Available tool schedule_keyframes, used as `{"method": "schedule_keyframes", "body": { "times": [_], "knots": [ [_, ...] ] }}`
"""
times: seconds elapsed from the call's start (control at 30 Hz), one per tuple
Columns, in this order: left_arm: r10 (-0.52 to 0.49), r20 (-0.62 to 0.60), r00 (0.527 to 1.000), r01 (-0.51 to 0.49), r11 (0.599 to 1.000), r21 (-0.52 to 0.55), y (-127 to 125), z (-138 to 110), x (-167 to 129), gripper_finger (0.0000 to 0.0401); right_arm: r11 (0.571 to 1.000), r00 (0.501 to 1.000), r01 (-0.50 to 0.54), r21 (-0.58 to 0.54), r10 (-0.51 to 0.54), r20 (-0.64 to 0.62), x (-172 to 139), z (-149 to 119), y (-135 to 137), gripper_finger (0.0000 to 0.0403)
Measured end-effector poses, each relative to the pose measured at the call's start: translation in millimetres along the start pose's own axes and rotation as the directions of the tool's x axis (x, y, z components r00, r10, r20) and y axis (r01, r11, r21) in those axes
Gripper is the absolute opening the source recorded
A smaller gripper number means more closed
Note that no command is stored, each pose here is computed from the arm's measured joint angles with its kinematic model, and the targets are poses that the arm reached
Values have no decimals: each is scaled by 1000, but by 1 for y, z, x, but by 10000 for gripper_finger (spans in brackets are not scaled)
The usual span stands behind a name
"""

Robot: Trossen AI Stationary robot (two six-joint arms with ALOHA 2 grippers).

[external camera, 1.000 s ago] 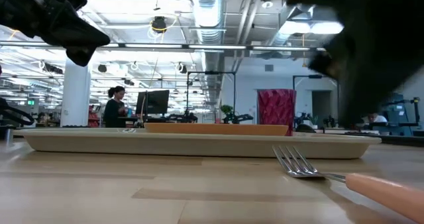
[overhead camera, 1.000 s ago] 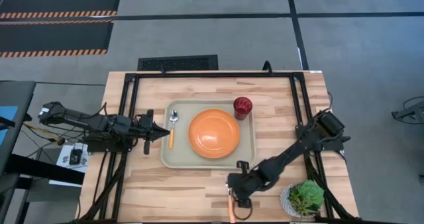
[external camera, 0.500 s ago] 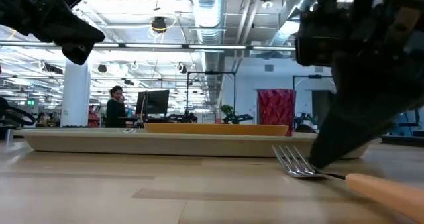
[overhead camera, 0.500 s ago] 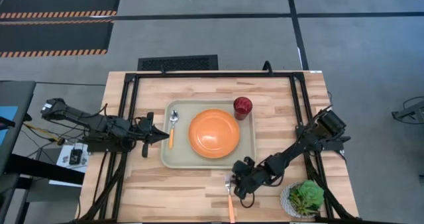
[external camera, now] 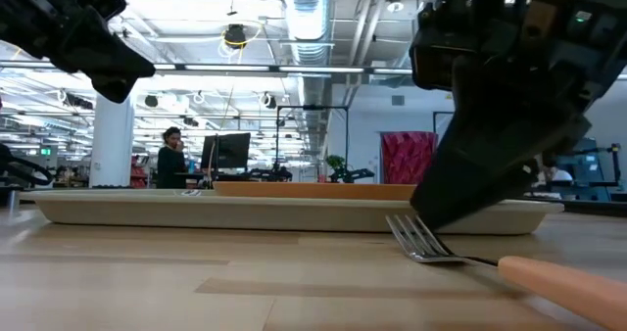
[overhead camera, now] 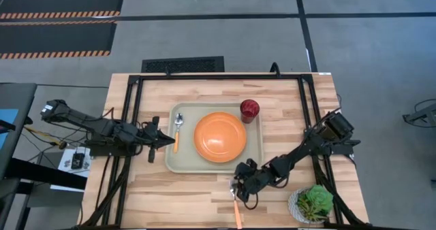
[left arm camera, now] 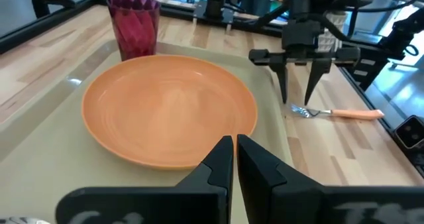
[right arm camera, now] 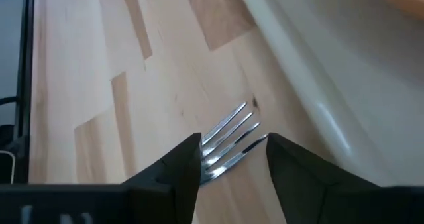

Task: Pick and place plate/cup/fork/spoon on tray
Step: Put the orange fork on the gray serving tray to the left of the orange plate

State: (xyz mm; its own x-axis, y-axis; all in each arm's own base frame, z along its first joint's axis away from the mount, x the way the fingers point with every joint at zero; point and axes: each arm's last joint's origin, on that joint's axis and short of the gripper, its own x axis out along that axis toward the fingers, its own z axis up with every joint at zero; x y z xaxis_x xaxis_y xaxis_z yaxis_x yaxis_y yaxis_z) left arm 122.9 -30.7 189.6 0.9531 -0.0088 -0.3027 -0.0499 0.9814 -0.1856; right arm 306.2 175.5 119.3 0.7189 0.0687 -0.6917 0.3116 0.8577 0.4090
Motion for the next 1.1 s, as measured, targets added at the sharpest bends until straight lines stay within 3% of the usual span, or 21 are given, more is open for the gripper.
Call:
{"method": "schedule_keyframes", "body": {
  "times": [0.2,0.67,1.1],
  "knots": [
    [1,5,1000,-1,1000,-1,-1,1,2,9,1000,1000,7,-25,-7,12,3,7,-5,168],
    [1,3,1000,-1,1000,0,-1,1,2,9,994,994,-87,-70,82,-78,5,10,-5,120],
    [1,3,1000,-1,1000,0,-1,0,2,9,993,991,-82,-83,73,-112,5,9,-8,60]
  ]
}}
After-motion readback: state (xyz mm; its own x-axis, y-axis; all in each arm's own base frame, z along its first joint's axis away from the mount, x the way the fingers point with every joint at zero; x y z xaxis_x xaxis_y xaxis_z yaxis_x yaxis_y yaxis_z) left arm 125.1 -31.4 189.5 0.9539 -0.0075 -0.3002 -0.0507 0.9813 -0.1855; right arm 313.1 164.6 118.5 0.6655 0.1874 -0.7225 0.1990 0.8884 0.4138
